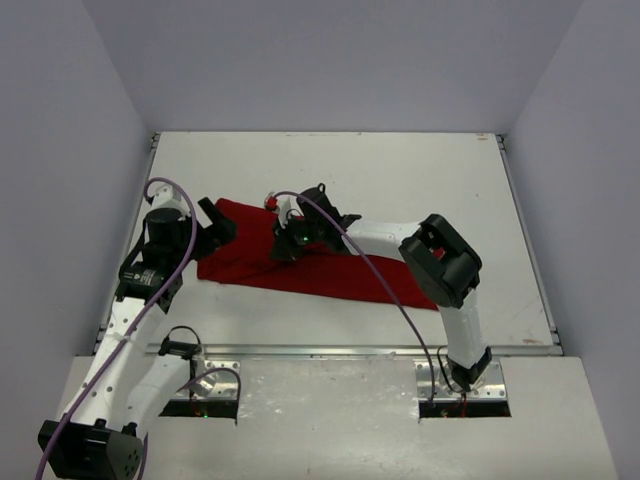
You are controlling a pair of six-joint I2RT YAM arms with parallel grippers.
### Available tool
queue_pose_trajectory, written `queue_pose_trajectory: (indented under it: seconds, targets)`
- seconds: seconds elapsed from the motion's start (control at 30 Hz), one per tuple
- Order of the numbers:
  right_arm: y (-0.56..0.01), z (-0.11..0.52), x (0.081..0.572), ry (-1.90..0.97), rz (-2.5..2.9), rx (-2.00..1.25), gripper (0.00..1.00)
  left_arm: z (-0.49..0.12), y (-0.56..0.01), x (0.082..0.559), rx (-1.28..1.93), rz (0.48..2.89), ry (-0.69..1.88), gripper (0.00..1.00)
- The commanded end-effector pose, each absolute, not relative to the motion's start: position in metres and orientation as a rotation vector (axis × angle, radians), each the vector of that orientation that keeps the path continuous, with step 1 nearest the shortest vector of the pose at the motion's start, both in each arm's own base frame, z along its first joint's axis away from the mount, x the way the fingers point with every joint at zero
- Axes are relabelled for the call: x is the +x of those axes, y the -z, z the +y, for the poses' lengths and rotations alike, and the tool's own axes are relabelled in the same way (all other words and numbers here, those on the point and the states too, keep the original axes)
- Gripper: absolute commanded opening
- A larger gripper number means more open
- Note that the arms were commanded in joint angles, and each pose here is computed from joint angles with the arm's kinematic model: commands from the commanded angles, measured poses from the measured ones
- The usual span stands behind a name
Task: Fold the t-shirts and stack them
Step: Fold the tshirt
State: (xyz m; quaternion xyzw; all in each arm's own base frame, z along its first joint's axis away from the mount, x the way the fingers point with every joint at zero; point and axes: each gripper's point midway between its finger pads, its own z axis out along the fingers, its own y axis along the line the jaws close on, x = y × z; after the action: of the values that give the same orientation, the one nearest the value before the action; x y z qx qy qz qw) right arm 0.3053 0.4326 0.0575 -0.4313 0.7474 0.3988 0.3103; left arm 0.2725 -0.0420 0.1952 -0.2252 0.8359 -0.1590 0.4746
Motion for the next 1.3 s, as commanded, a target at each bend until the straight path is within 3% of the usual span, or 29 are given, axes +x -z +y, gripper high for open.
queue_pose_trajectory:
  seconds: [0.0, 0.73, 0.9, 0.93, 1.07, 1.27]
  targets:
    - [-0.065, 0.44, 0.296, -1.111, 1.923, -1.138, 0.06, -0.041, -0.207, 0.276, -0.531, 1.991, 0.399, 1.0]
    - [-0.049, 0.411, 0.277, -1.055, 2.024, -0.999, 0.14, -0.042, -0.204, 0.276, -0.533, 1.996, 0.406, 1.0]
    - [-0.043, 0.405, 0.278, -1.019, 2.091, -0.951, 0.25, -0.009, -0.182, 0.274, -0.754, 2.036, 0.205, 1.0]
    - [-0.043, 0.404, 0.274, -1.031, 2.091, -0.952, 0.34, -0.004, -0.174, 0.269, -0.834, 2.057, 0.167, 1.0]
    - [-0.055, 0.391, 0.257, -1.073, 2.073, -0.921, 0.52, 0.003, -0.147, 0.273, -1.026, 2.116, 0.089, 1.0]
    - [-0.079, 0.368, 0.256, -0.99, 2.097, -0.803, 0.52, 0.0, -0.119, 0.306, -1.061, 2.168, 0.065, 0.98]
